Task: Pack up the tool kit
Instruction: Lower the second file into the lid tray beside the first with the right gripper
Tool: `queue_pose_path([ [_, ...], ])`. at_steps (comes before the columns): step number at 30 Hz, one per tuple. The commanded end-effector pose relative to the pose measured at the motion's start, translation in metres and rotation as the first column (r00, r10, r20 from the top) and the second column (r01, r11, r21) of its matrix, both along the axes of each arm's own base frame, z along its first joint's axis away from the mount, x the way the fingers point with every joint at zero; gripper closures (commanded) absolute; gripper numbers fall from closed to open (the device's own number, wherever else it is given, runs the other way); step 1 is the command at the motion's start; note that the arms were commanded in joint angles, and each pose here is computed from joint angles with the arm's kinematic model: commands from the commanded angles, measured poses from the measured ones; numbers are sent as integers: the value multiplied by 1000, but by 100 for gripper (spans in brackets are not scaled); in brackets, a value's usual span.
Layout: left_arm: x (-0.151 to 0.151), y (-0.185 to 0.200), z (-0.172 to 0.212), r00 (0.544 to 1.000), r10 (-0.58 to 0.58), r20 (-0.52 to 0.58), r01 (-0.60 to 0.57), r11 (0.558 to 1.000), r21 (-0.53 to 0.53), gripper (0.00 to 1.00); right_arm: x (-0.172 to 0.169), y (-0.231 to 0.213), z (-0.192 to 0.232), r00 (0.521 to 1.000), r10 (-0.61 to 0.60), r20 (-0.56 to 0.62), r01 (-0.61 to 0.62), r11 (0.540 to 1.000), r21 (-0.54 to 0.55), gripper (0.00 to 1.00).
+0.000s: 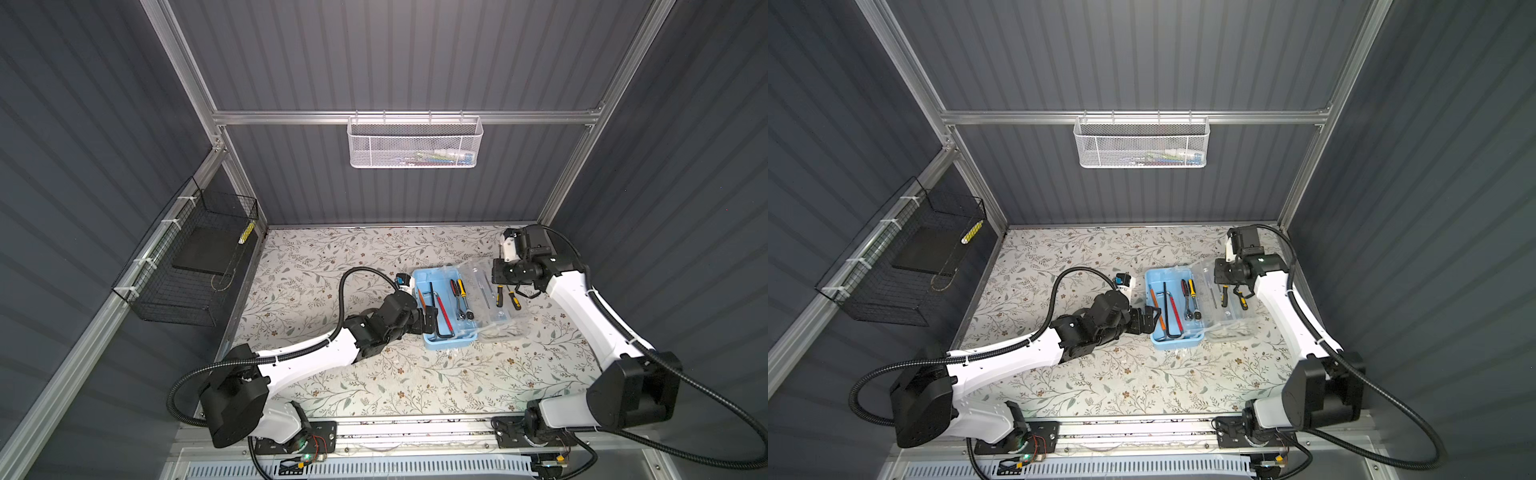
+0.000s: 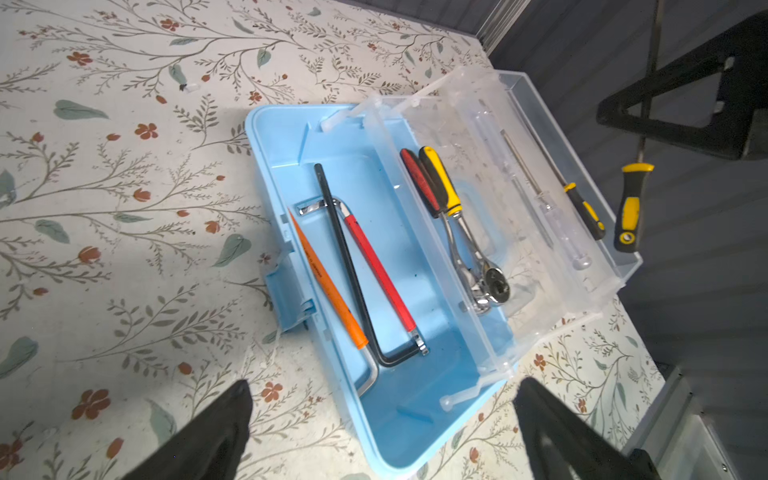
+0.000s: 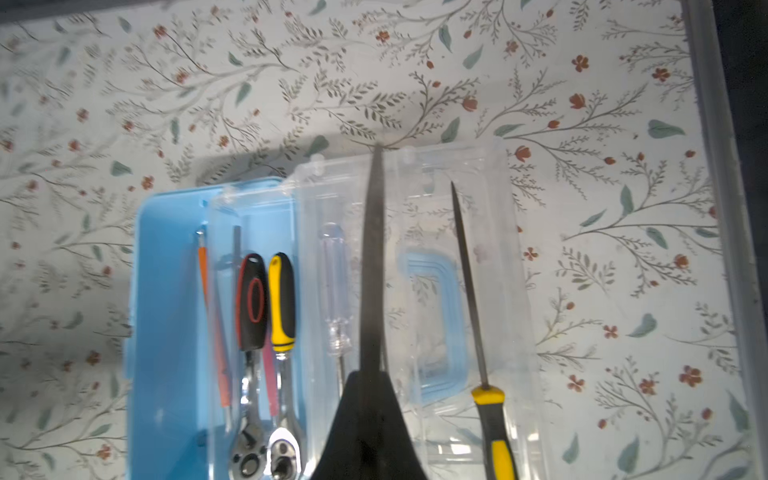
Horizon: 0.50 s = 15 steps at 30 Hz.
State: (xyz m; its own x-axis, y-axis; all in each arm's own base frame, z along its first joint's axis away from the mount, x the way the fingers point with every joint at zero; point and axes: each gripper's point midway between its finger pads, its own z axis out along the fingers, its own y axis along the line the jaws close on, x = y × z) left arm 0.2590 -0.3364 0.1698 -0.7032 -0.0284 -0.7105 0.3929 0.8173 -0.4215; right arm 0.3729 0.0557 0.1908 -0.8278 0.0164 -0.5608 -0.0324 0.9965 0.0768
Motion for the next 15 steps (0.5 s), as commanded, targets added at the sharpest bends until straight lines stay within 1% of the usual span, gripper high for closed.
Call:
queue_pose_path([
  [1,2,12,-18,999,24,-24,-22,998,65,0,-2,-20,-7,999,18,-51,-25,988,-153,100],
  [4,2,14,-21,999,24,-32,-22,997,71,0,2,-28,-14,997,11,-82,-28,978,-209,100],
  [11,1,12,-27,999,13,-50,-9,997,76,0,16,-26,-15,995,36,-88,-55,973,-226,100],
  [15,2,11,-30,998,11,-58,-7,997,76,0,17,-28,-24,992,48,-119,-77,965,-252,100],
])
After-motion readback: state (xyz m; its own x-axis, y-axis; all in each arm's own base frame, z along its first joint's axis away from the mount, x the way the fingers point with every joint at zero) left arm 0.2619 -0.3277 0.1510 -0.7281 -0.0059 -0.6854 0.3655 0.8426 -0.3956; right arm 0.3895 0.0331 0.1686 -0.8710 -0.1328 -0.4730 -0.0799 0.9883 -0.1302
